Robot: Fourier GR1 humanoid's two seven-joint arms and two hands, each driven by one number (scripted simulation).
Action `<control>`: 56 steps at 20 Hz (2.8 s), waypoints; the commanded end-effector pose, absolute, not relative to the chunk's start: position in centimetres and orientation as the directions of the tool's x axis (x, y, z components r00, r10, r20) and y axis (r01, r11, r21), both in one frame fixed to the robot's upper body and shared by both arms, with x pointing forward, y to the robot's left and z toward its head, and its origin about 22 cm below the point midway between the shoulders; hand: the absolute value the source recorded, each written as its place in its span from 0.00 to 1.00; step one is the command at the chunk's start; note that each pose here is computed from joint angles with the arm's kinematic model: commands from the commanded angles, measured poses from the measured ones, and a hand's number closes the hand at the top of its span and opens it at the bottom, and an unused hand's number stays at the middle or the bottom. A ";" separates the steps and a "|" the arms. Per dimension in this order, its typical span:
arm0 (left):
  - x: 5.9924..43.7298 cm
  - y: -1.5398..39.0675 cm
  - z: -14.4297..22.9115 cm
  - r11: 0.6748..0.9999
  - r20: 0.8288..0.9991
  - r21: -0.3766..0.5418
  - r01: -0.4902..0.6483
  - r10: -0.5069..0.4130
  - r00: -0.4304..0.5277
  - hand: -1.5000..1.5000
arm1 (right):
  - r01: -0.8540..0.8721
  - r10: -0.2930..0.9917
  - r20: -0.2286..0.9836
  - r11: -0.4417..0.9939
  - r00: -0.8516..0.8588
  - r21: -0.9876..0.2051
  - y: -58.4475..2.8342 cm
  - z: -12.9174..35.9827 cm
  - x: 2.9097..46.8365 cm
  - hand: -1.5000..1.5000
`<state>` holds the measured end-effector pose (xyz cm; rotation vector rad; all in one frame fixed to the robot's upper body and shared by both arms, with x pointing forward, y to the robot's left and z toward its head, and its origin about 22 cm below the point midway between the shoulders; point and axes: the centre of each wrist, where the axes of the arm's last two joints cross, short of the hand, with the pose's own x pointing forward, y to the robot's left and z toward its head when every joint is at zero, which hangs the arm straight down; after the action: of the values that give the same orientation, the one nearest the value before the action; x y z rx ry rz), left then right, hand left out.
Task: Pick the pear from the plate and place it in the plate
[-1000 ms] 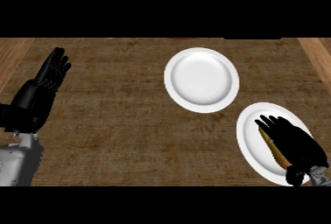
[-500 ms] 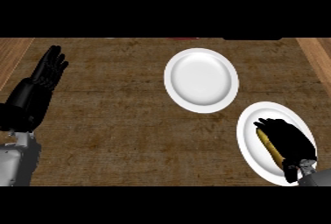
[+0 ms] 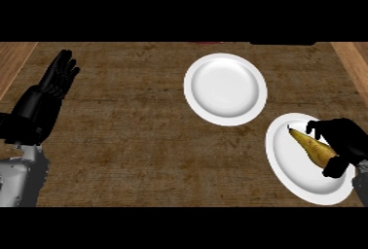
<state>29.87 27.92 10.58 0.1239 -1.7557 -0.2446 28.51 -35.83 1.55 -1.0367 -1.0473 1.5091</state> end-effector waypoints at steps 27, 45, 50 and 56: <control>31.5 28.9 11.6 0.973 0.955 0.230 0.022 -0.221 -0.195 0.50 | -0.082 0.711 0.512 0.545 -0.483 -0.834 -40.2 16.3 40.6 1.00; 30.0 27.7 11.9 0.973 0.958 0.228 0.039 -0.217 -0.190 0.50 | -0.205 0.686 0.588 0.561 -0.428 -0.802 -21.7 11.9 44.6 1.00; 30.0 28.4 9.7 0.968 0.954 0.240 0.069 -0.223 -0.199 0.50 | -0.194 0.744 0.532 0.499 -0.405 -0.845 -19.7 10.8 45.9 1.00; 29.8 26.5 12.0 0.970 0.952 0.230 0.074 -0.208 -0.225 0.50 | -0.247 0.749 0.572 0.516 -0.333 -0.820 -14.6 6.5 44.7 1.00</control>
<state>30.20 27.26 11.13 0.1071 -1.7671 -0.2573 45.26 -17.13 8.48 -0.4627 -1.6571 1.1293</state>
